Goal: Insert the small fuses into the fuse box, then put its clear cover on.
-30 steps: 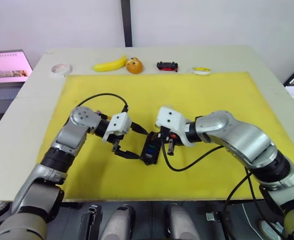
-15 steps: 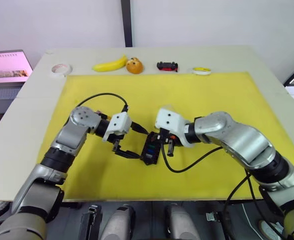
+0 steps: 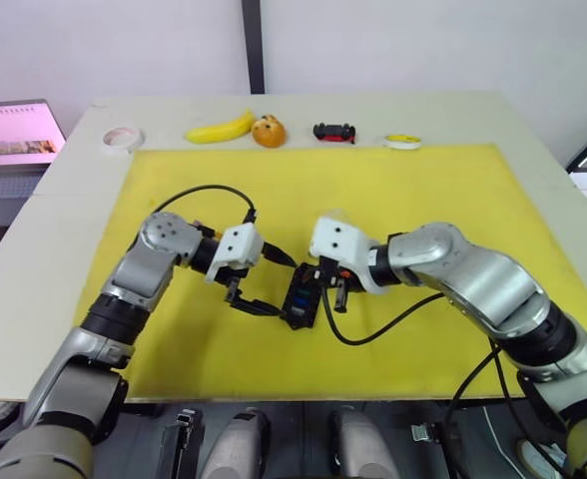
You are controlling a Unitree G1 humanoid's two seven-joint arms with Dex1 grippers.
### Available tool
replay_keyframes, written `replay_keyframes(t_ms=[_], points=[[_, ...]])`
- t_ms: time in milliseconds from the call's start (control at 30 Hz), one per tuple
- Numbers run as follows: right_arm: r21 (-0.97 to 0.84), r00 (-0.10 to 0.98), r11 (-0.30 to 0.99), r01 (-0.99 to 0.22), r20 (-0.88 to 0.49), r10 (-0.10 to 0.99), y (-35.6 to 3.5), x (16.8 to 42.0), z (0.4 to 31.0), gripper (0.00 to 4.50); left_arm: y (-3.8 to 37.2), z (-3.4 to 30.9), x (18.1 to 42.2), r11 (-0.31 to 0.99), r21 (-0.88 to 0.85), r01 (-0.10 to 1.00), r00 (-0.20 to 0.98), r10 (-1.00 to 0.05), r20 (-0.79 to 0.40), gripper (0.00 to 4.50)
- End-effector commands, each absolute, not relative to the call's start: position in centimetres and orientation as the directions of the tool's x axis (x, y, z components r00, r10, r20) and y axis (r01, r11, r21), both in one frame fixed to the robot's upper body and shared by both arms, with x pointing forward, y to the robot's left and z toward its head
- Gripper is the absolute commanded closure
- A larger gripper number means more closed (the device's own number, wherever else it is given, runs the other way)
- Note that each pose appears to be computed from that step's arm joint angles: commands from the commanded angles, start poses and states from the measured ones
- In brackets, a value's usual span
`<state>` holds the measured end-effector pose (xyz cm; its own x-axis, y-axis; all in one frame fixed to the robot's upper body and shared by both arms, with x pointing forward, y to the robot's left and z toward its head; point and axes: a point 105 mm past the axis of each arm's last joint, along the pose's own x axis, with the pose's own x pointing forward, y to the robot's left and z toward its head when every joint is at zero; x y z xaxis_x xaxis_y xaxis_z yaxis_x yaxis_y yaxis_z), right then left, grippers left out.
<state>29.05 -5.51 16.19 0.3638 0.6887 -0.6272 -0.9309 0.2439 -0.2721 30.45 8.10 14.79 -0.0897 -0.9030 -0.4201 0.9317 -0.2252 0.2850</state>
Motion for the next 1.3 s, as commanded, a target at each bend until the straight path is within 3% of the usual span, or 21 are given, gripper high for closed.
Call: replay_keyframes(t_ms=[33, 733, 1300], points=[[-0.27, 0.351, 0.229, -0.935, -0.625, 0.697, -5.4, 28.6, 16.5, 4.5, 8.1, 15.8, 30.4, -0.225, 0.329, 0.917, -0.08, -0.912, -0.402, 0.02], [-0.261, 0.353, 0.242, -0.935, -0.592, 0.725, -4.9, 28.2, 18.8, 4.5, 8.0, 15.7, 30.5, -0.225, 0.331, 0.916, -0.079, -0.912, -0.402, 0.02], [-0.279, 0.36, 0.232, -0.932, -0.623, 0.694, -5.5, 28.8, 17.7, 4.5, 8.0, 15.6, 30.4, -0.225, 0.332, 0.916, -0.077, -0.911, -0.405, 0.02]])
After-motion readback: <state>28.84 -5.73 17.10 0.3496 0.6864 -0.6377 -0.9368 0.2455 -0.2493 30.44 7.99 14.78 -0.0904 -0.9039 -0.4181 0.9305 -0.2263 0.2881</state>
